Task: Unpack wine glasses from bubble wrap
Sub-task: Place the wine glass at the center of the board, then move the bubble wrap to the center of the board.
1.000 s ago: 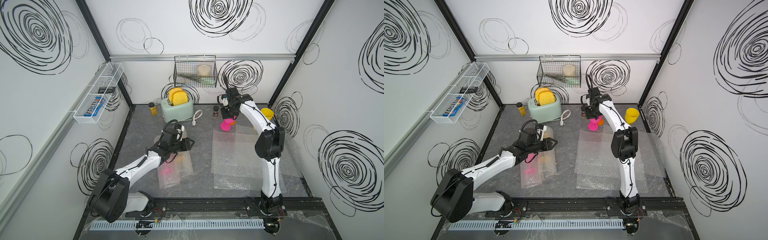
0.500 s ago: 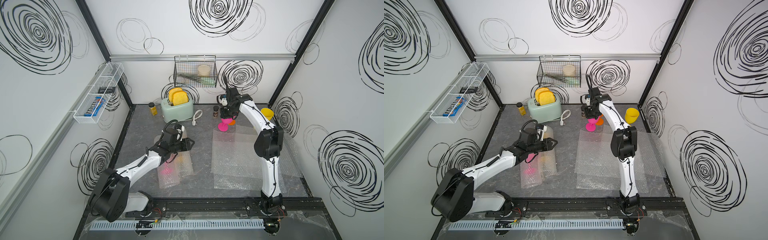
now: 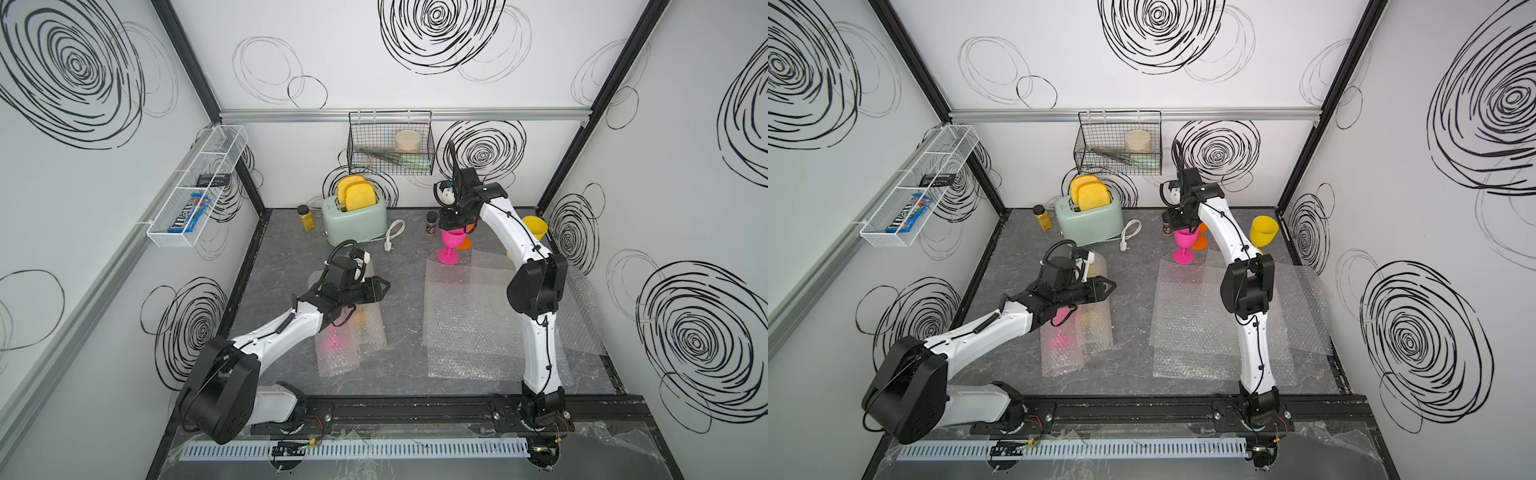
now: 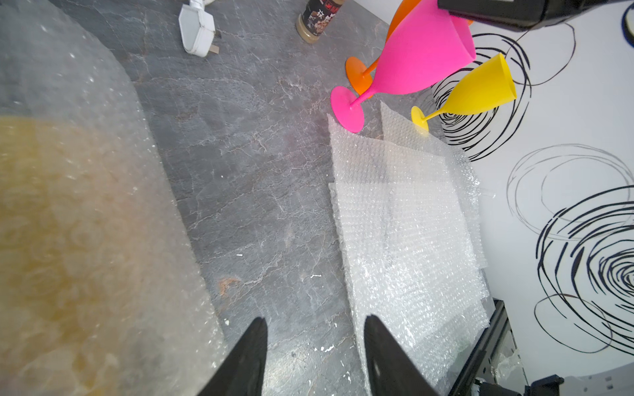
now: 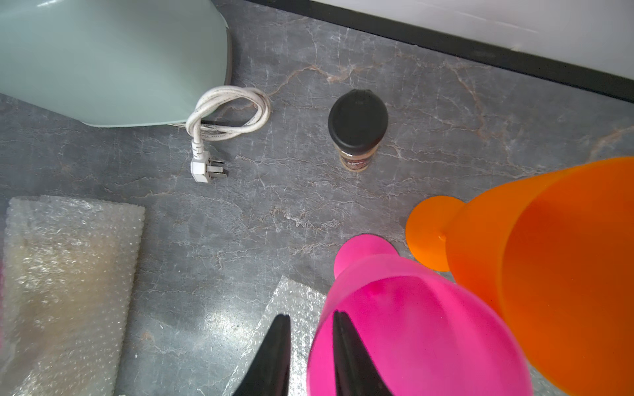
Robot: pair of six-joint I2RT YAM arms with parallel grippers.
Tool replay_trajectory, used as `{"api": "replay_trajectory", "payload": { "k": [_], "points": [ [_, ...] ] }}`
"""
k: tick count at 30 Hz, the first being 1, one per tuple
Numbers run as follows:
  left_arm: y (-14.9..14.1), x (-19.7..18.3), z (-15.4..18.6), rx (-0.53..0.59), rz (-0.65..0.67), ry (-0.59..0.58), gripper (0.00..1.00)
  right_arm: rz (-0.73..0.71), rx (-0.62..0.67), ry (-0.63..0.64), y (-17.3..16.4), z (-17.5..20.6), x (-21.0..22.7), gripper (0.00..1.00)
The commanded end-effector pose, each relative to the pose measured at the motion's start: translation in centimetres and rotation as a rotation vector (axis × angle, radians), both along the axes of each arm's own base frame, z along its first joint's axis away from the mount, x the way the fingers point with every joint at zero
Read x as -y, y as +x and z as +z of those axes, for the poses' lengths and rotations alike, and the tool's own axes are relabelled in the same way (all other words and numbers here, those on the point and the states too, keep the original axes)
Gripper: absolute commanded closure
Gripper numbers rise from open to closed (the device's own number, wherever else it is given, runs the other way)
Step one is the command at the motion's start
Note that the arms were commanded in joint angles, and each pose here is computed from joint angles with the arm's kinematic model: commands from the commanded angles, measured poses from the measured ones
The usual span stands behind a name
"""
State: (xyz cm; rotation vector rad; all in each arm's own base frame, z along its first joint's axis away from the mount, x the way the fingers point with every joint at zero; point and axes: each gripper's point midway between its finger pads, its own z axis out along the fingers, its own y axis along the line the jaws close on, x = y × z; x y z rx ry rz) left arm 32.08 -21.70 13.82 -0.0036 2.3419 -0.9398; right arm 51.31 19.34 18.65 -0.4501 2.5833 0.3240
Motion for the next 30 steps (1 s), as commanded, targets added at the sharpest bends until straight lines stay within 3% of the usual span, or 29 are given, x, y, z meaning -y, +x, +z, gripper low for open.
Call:
{"api": "replay_trajectory", "payload": {
  "k": [1,8,14,18,22,26,30],
  "points": [
    [0.6,0.3,0.9,0.036,0.004,-0.008,0.49,0.031,0.083,0.024,-0.7,4.4,-0.1,0.73],
    [1.0,-0.4,2.4,0.065,0.026,0.043,0.49,0.015,0.198,0.040,-2.4,9.9,0.0,0.68],
    [1.1,-2.7,2.9,0.048,0.091,0.100,0.49,0.014,0.256,0.071,-5.5,11.6,-0.9,0.63],
    [0.9,-5.2,2.4,0.026,0.153,0.153,0.48,0.029,0.265,0.126,-8.5,9.6,-2.9,0.61],
    [0.7,-8.0,1.1,-0.016,0.236,0.214,0.49,0.106,0.230,0.285,-12.5,7.4,-7.2,0.61],
    [0.4,-10.0,0.1,-0.051,0.290,0.200,0.50,0.197,0.145,0.400,-16.9,4.2,-12.0,0.58],
    [0.0,-11.3,-0.5,-0.075,0.320,0.175,0.51,0.276,0.067,0.417,-20.2,0.9,-16.4,0.55]
  ]
}}
